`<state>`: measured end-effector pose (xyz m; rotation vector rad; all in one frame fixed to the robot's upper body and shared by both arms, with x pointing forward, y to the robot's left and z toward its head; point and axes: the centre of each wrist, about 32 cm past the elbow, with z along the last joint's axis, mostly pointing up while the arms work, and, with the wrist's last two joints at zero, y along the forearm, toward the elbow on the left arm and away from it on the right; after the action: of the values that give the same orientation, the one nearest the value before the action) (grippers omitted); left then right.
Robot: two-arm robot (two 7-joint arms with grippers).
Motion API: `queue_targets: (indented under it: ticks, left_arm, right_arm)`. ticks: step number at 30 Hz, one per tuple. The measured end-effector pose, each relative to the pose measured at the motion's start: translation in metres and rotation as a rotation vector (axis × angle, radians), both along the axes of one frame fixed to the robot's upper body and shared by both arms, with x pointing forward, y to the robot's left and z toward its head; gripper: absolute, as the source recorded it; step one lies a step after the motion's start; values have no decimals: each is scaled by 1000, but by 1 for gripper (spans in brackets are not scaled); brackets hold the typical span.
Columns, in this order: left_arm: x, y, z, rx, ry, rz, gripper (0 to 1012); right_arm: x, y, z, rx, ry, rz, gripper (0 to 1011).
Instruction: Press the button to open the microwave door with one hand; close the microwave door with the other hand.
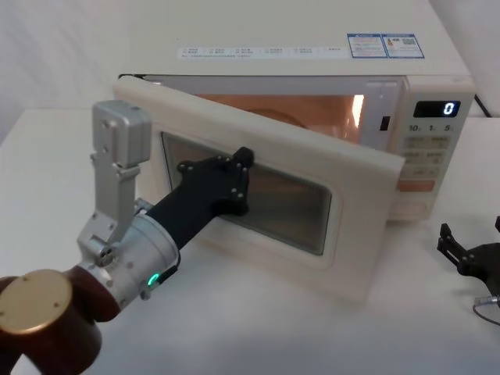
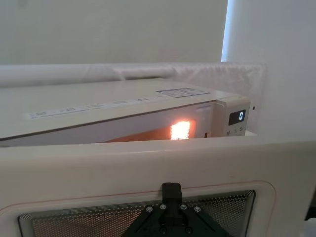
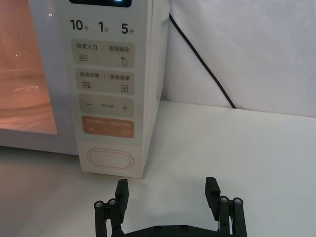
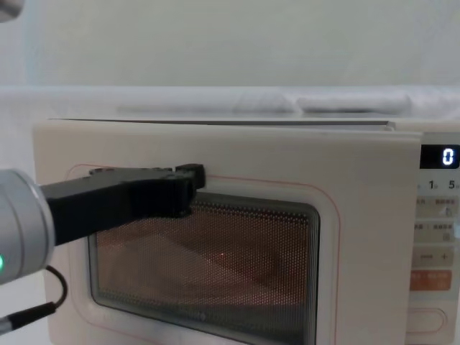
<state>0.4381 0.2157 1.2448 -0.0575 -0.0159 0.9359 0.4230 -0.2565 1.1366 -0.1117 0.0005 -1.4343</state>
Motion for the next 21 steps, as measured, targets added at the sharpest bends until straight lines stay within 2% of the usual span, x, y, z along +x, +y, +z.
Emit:
queue_targets:
  ticks: [7,15,21]
  left_arm:
    - [11,-7,0,15,-15,17,0]
    - [24,-14,1,16,-32,43,0]
    - [32,-17,1,18,-37,56,0]
  right_arm:
    - [0,0,0,0,0,0,1002]
    - [0,0,0,0,0,0,1002]
    - [0,0,0,0,0,0,1002]
